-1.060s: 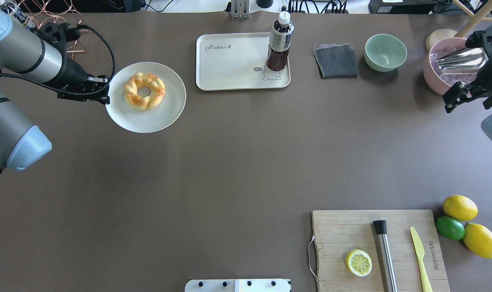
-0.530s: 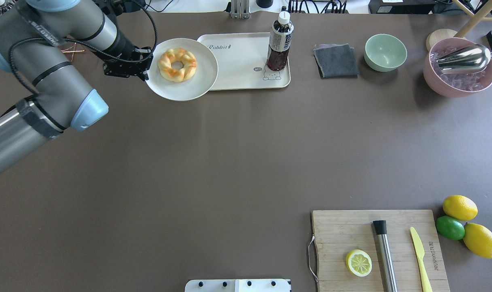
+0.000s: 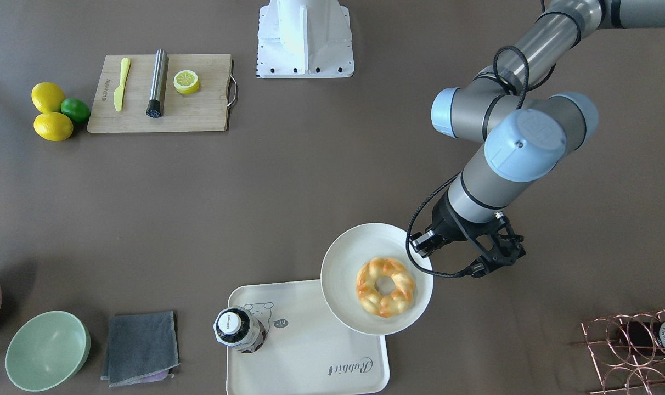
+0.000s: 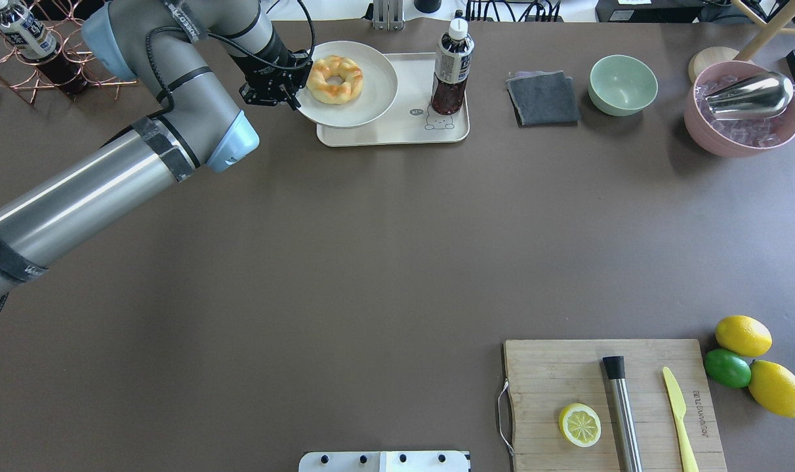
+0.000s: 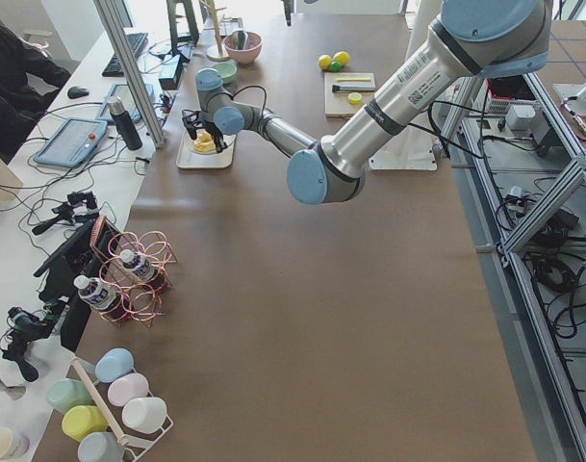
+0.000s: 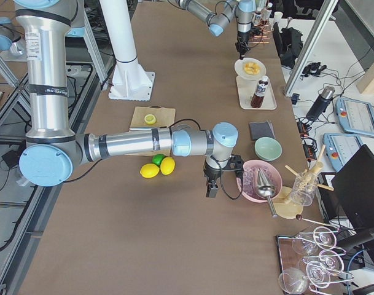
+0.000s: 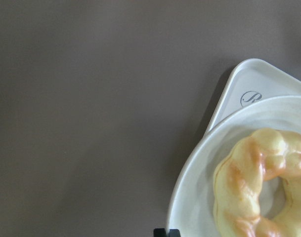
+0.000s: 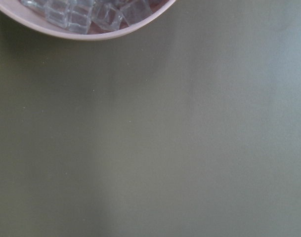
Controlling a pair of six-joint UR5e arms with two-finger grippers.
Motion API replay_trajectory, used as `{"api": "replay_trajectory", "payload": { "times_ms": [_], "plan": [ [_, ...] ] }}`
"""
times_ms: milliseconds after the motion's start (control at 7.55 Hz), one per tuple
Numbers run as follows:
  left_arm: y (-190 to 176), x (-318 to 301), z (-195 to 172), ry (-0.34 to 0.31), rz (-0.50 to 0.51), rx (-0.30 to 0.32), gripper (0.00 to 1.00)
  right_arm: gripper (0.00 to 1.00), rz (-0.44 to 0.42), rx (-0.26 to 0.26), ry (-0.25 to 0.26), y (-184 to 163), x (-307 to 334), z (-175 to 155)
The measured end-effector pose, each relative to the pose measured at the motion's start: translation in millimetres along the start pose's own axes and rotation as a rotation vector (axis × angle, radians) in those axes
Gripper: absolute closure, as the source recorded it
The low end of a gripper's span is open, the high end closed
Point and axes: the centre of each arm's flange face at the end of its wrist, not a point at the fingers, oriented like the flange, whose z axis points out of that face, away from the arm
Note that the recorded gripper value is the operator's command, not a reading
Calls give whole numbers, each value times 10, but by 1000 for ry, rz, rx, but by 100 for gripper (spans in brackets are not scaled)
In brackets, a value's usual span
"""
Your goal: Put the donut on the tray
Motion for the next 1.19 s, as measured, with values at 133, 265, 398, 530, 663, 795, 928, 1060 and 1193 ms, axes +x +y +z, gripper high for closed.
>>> {"api": "replay_trajectory", "payload": {
  "times_ms": [133, 265, 398, 530, 663, 795, 928, 1060, 1193],
  "plan": [
    [-12, 51, 144, 0, -26, -3, 100, 0, -17, 17, -17, -16, 103, 107],
    [-2, 49, 298, 0, -36, 6, 100, 0, -30, 28, -26, -16, 176, 165],
    [38, 37, 460, -1, -46, 27, 100, 0, -48, 31, -29, -5, 236, 197],
    [80, 49, 548, 3, -53, 40, 100, 0, -58, 34, -34, 7, 298, 200],
    [104, 83, 578, 7, -58, 45, 100, 0, -62, 38, -40, 13, 347, 185],
    [127, 128, 596, 8, -59, 46, 100, 0, -65, 42, -51, 23, 387, 169],
    [152, 185, 614, 9, -58, 45, 100, 0, -66, 44, -64, 27, 401, 154],
    [151, 211, 661, 14, -54, 44, 100, 0, -66, 47, -70, 25, 408, 139],
    [149, 228, 721, 22, -47, 43, 100, 0, -65, 50, -73, 21, 417, 123]
  ]
}}
